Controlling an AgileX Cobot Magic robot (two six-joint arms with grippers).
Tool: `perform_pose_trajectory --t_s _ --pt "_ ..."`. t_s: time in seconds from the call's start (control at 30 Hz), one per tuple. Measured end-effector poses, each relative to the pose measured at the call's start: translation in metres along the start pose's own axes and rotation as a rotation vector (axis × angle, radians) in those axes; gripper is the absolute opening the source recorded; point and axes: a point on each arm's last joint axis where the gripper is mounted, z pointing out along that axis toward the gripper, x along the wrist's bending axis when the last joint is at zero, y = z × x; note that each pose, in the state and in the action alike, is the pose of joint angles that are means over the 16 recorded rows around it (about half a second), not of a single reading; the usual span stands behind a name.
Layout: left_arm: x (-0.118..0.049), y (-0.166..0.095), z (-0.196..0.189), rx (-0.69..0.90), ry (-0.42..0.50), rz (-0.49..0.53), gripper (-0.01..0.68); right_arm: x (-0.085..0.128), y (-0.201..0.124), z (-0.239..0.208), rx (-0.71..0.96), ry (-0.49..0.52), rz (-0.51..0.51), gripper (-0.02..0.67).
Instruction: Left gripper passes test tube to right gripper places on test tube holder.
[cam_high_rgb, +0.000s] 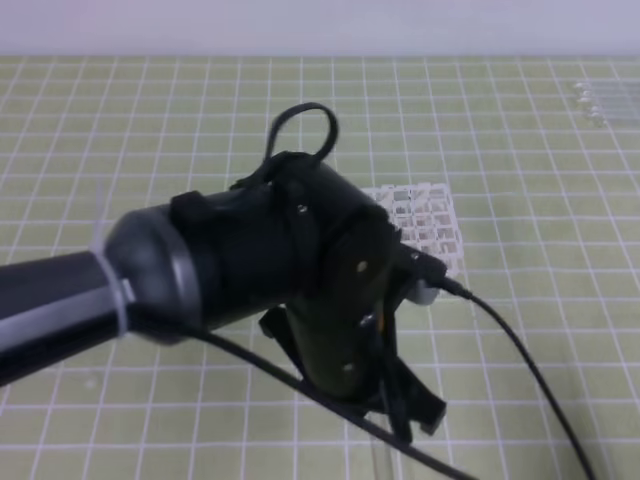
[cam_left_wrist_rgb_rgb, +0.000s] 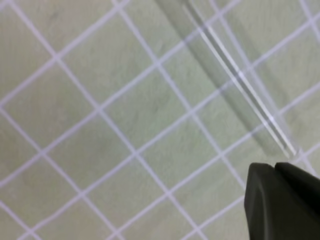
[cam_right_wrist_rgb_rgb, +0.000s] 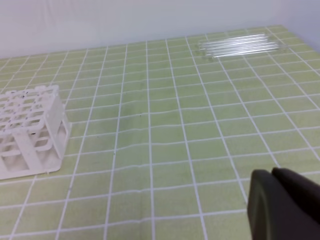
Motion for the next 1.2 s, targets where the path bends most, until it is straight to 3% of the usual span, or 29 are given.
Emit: perform_pose_trajectory --t_s 0.27,0.53,0.8,1.2 --pt "-0.011 0.017 0.017 0.023 -0.010 -0.132 0.069 0.000 0.000 0.000 0.000 0.000 0.000 -0.018" --pt "-0.015 0.023 0.036 0.068 -0.029 -0.292 0.230 0.000 0.000 0.000 0.001 0.000 0.000 -0.018" --pt "-0.022 0.023 0.047 0.096 -0.040 -0.364 0.351 0.000 0.000 0.000 0.001 0.000 0.000 -0.018" --pt "-0.038 0.020 0.067 0.126 -0.030 -0.390 0.377 0.000 0.000 0.000 0.002 0.000 0.000 -0.018"
